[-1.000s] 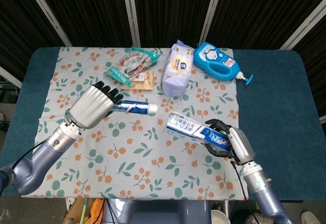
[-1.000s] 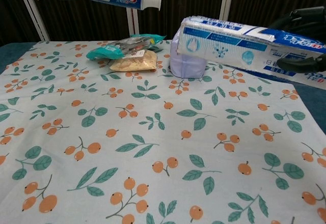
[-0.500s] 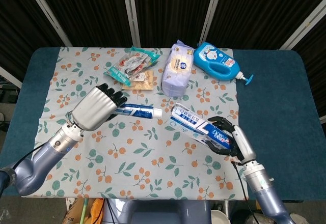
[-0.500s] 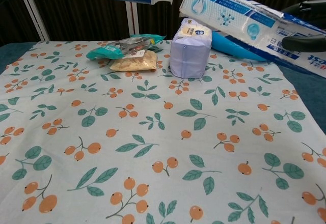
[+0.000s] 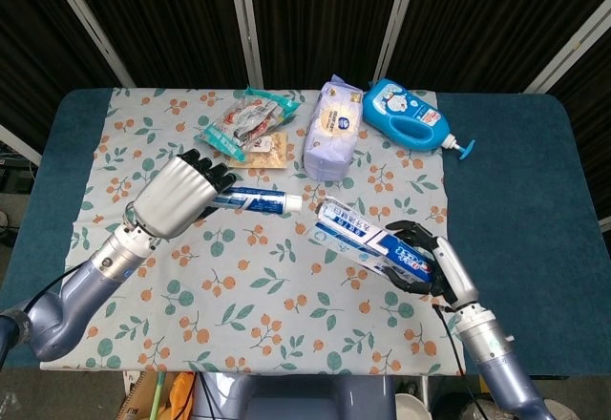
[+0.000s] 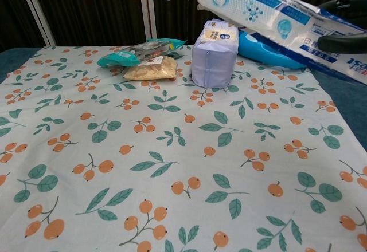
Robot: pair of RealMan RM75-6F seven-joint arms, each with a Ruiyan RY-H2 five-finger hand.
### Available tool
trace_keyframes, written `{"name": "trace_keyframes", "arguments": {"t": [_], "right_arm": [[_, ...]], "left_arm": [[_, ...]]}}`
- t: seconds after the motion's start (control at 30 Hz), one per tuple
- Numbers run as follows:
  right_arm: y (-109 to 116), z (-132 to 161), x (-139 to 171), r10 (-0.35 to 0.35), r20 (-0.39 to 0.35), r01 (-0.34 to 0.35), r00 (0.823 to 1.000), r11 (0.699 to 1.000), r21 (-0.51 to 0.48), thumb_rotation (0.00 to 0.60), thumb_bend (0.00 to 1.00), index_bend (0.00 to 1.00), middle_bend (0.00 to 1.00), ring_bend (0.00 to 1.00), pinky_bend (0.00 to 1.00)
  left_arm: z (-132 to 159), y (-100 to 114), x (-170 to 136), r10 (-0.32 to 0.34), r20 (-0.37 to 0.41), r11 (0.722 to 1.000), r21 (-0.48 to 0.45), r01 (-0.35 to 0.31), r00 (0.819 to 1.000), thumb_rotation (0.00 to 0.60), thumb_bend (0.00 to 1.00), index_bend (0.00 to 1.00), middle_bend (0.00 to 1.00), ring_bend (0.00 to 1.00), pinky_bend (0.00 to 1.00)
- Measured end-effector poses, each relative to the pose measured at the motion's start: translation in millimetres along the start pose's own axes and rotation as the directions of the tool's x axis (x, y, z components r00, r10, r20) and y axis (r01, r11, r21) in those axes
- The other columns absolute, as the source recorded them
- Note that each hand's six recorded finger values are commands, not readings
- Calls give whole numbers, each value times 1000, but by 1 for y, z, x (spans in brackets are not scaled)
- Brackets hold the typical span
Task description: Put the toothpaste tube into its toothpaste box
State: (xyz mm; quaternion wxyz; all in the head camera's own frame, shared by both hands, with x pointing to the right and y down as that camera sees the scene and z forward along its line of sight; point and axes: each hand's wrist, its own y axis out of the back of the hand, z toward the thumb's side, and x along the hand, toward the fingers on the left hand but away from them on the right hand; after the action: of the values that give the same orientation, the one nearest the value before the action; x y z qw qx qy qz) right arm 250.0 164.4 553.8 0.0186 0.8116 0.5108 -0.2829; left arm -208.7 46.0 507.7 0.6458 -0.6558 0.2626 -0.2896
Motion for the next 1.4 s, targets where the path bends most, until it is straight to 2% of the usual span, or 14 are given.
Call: {"name": "trace_keyframes", "arguments": {"t": [0.47, 0.83, 1.17, 1.4], "right_arm": [[-1, 2, 1, 13, 1, -13, 1000, 1000, -15, 600, 324, 296, 458, 433, 336], [-5, 6, 2, 34, -6, -34, 999, 999, -38, 600, 324, 296, 458, 433, 335], [-6, 10, 3, 56, -22, -57, 998, 996, -75, 600, 323, 296, 458, 433, 335], [-5, 15, 4, 59, -44, -64, 997, 991, -121, 600, 324, 296, 458, 433, 335]], "left_arm": [[19, -1, 11, 8, 50, 999, -38, -6, 999, 600, 436, 634, 700, 678, 641], [35, 0, 24, 24, 105, 1000, -10, -23, 994, 600, 436, 633, 696, 676, 641], [53, 15, 57, 88, 192, 994, 45, -99, 977, 600, 436, 629, 691, 673, 641], [77, 29, 76, 118, 267, 988, 62, -140, 956, 600, 436, 616, 671, 656, 637]]}}
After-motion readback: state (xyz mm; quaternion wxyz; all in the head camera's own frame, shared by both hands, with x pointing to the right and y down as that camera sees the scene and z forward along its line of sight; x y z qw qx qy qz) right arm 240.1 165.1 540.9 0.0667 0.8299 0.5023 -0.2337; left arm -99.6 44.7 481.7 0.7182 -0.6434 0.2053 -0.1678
